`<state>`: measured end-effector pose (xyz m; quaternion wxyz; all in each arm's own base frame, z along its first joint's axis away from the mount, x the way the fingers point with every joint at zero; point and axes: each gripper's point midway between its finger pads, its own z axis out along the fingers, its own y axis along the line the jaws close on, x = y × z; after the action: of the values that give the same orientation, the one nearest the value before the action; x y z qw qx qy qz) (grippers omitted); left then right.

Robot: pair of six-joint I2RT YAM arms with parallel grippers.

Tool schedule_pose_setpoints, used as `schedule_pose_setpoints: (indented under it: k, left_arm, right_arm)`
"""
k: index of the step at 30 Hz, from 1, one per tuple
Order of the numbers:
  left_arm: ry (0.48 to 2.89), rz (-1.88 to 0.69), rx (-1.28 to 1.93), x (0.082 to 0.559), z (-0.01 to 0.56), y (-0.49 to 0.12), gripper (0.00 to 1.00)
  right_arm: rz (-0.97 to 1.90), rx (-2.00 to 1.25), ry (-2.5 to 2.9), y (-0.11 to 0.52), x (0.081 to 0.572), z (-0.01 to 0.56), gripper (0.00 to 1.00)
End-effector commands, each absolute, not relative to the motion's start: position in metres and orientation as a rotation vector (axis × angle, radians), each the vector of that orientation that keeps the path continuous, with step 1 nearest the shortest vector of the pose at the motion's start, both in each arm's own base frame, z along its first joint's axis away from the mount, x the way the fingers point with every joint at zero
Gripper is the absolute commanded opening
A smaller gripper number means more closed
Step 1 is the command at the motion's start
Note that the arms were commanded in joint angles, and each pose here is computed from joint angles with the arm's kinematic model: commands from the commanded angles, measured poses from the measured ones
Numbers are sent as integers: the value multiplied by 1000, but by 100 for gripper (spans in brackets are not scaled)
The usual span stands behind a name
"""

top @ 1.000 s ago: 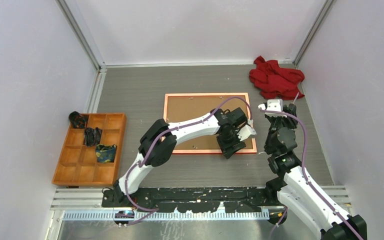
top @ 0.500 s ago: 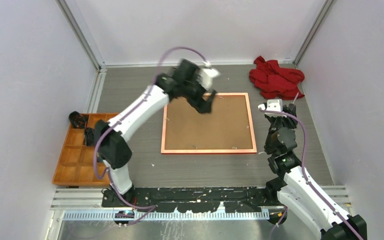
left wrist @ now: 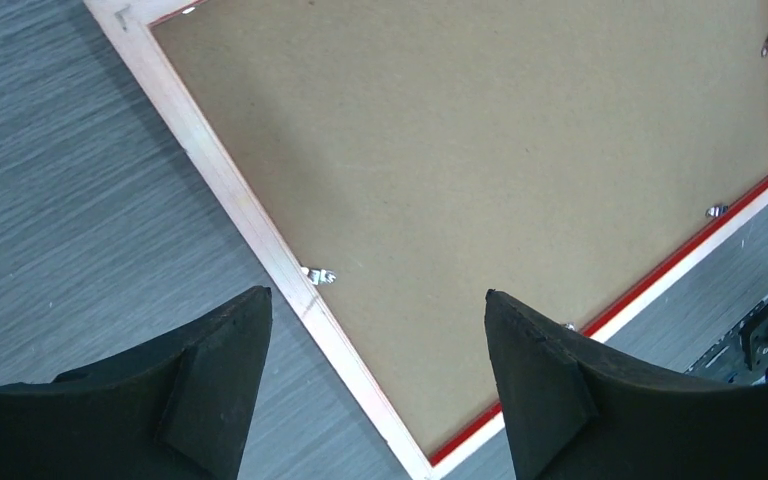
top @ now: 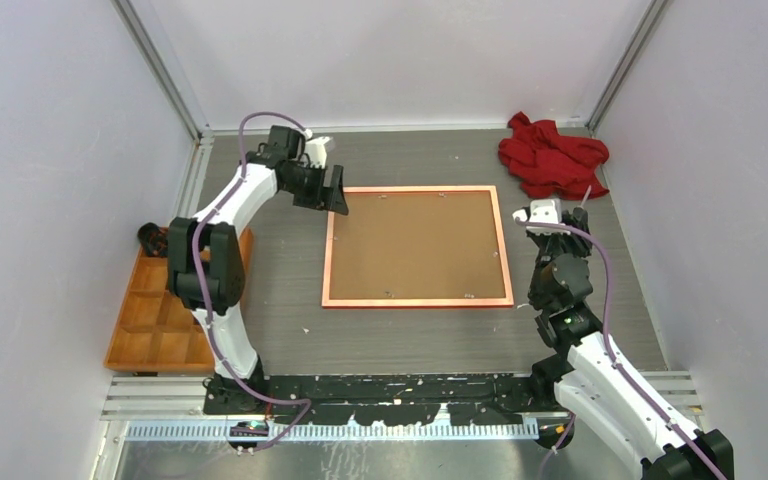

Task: Take the photo out of the frame
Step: Adjust the photo frame at the center of the board.

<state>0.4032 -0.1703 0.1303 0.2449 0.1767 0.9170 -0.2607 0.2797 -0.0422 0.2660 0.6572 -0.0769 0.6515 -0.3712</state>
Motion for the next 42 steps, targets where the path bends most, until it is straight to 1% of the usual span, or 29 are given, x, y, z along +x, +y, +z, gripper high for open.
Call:
schedule_pose_setpoints:
  k: [1, 8, 16, 19, 24, 28, 31, 36, 39, 42]
  left_arm:
    - [2427, -813, 448, 426, 131, -178, 79]
    - [2456, -722, 441, 454, 95, -168, 77]
    - [2441, -733, 381, 468, 68, -163, 74]
    - [2423, -774, 369, 467, 66, -167, 72]
    - [2426, -721, 387, 468, 57, -161, 69]
    - [2432, -763, 374, 467, 56, -161, 67]
    - [2441, -780, 354, 466, 54, -161, 63]
    - [2470, -831, 306, 462, 48, -164, 59]
    - [2505, -829, 259, 459, 41, -163, 58]
    - [2548, -827, 202, 454, 33, -161, 54]
  right_arm:
    - [-766, -200, 1468, -32, 284, 264, 1]
    - [-648, -324, 1589, -11, 292, 237, 1]
    - [-477, -408, 1716, 16, 300, 223, 1]
    - [-353, -476, 1779, 38, 304, 219, 1]
    - [-118, -615, 1876, 80, 307, 212, 1]
    - [72, -714, 1901, 116, 313, 214, 1]
    - [143, -773, 1892, 136, 318, 214, 1]
    - [207, -910, 1830, 184, 322, 222, 1]
    - [274, -923, 1846, 210, 325, 227, 1]
    - [354, -884, 1869, 230, 327, 231, 1]
